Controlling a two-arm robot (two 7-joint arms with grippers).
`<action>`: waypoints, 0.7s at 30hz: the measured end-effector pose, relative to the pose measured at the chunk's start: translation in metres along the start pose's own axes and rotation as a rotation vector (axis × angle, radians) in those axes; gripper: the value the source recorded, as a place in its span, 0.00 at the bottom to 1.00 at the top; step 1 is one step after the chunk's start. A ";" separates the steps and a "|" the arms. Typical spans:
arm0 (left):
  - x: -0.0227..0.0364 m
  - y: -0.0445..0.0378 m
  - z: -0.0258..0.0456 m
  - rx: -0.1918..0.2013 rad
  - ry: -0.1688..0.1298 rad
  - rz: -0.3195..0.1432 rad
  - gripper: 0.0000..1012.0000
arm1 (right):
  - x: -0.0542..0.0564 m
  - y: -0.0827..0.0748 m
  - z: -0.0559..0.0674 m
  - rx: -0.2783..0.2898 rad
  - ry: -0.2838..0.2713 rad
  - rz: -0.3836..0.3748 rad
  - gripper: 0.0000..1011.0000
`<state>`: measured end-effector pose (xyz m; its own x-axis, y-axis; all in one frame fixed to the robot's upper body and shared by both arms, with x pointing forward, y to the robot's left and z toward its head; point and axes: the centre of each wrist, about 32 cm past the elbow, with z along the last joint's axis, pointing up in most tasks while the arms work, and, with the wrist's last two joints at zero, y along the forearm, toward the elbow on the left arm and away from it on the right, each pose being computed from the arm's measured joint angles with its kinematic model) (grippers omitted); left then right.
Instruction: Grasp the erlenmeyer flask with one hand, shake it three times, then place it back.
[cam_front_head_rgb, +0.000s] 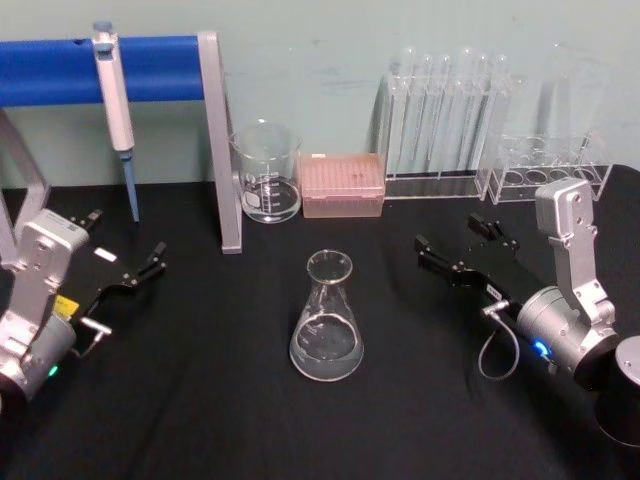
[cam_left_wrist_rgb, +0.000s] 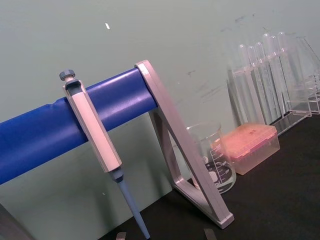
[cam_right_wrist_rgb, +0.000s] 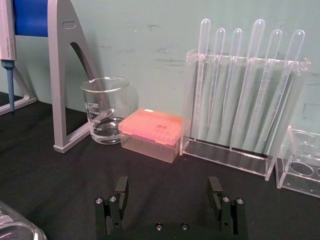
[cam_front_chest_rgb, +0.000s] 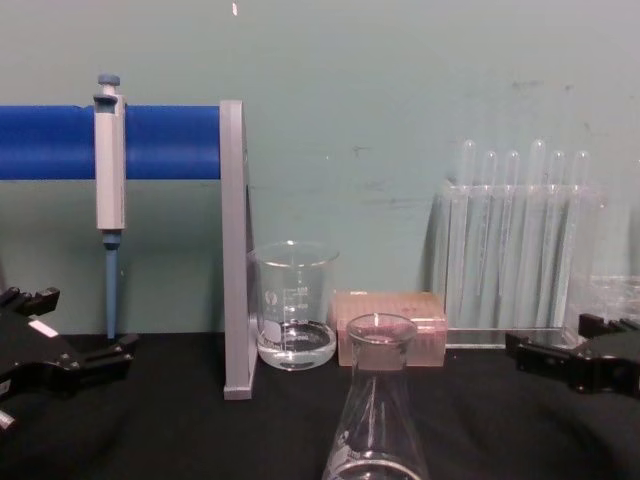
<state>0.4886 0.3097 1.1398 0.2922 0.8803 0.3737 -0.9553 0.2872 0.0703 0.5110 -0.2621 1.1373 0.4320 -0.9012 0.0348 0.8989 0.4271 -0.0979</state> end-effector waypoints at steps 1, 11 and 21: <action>0.0000 0.0000 0.0000 0.000 0.000 0.000 0.99 | 0.000 0.000 0.000 0.000 0.000 0.000 0.99; 0.0000 0.0000 0.0000 0.000 0.000 0.000 0.99 | 0.000 0.000 0.000 0.000 0.000 0.000 0.99; 0.0000 0.0000 0.0000 0.000 0.000 0.000 0.99 | 0.000 0.000 0.000 0.000 0.000 0.000 0.99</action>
<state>0.4886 0.3097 1.1398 0.2923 0.8803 0.3737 -0.9553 0.2873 0.0703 0.5110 -0.2622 1.1373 0.4319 -0.9012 0.0348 0.8989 0.4270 -0.0980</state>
